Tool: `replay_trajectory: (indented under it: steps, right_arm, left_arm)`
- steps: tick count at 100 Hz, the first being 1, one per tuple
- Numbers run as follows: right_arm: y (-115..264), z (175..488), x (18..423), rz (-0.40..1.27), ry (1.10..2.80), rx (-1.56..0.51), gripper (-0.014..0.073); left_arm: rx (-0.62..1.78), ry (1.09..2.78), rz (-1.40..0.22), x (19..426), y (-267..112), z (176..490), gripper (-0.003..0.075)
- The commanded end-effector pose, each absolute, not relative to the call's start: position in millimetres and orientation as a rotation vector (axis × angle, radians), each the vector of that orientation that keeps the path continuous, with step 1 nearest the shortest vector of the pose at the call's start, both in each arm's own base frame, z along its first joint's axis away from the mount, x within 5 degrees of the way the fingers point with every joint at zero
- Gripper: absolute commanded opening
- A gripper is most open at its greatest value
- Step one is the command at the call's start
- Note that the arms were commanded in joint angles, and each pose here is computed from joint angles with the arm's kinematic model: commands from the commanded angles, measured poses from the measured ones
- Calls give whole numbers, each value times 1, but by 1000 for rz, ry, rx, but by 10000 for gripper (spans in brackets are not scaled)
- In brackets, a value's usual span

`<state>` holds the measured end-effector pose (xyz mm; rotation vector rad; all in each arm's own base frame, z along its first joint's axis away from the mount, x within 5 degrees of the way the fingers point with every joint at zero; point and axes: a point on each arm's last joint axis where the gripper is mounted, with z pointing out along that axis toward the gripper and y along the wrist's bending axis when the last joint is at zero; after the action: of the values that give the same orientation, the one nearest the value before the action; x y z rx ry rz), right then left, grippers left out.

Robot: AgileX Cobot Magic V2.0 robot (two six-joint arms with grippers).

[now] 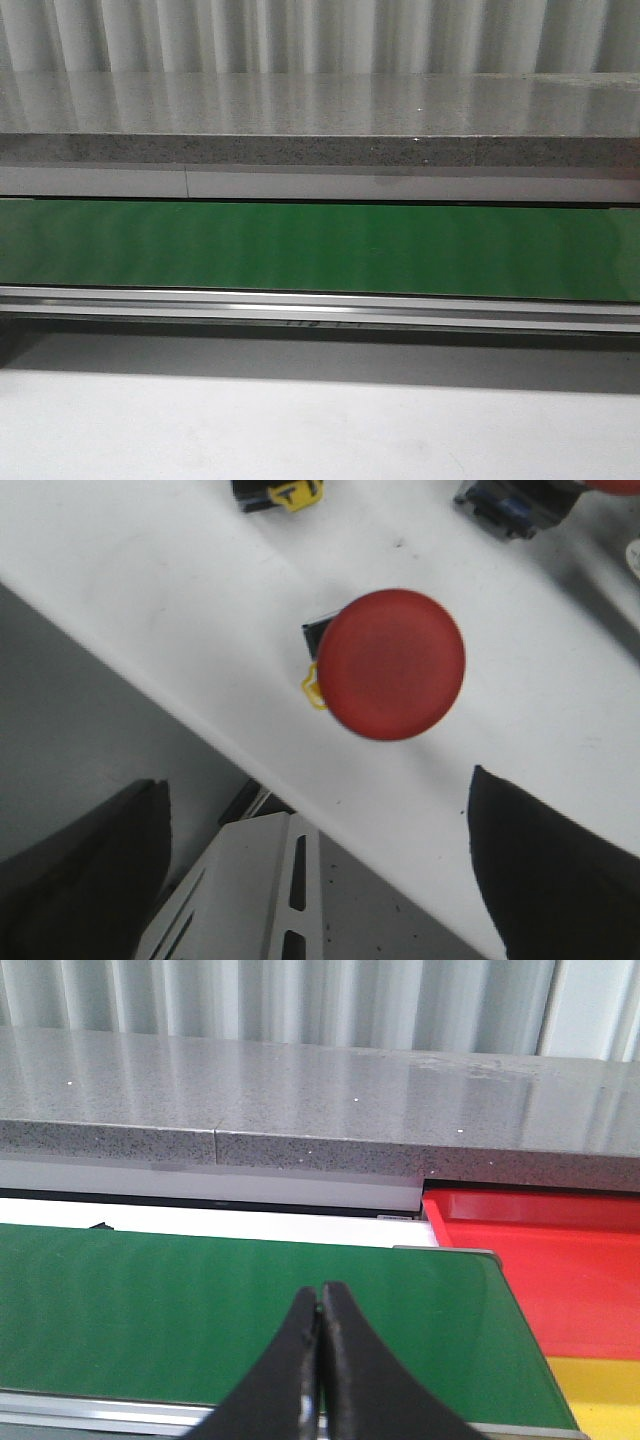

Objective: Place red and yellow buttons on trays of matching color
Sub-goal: 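Grasp a red-capped button from the pile with the left gripper, then lower the red button onto the green conveyor belt and release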

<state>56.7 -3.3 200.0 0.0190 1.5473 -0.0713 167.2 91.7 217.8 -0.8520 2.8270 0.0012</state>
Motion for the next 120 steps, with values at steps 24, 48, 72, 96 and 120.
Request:
replay_trajectory:
  steps: [24,48,72,96,120]
  right_arm:
    - [-3,215,54,-82,1435,11,-65]
    - [-3,215,54,-82,1435,11,-65]
    - [-3,215,54,-82,1435,11,-65]
    - [-3,215,54,-82,1435,11,-65]
    - [-3,215,54,-82,1435,11,-65]
  left_arm:
    - [-875,2741,-65,200,105,202,527]
    - [-891,2712,-72,212,112,198,349]
    - [-892,2695,-74,212,111,201,113]
    - [-735,2655,-47,205,105,249,94]
    - [-482,2610,-54,221,80,307,95]
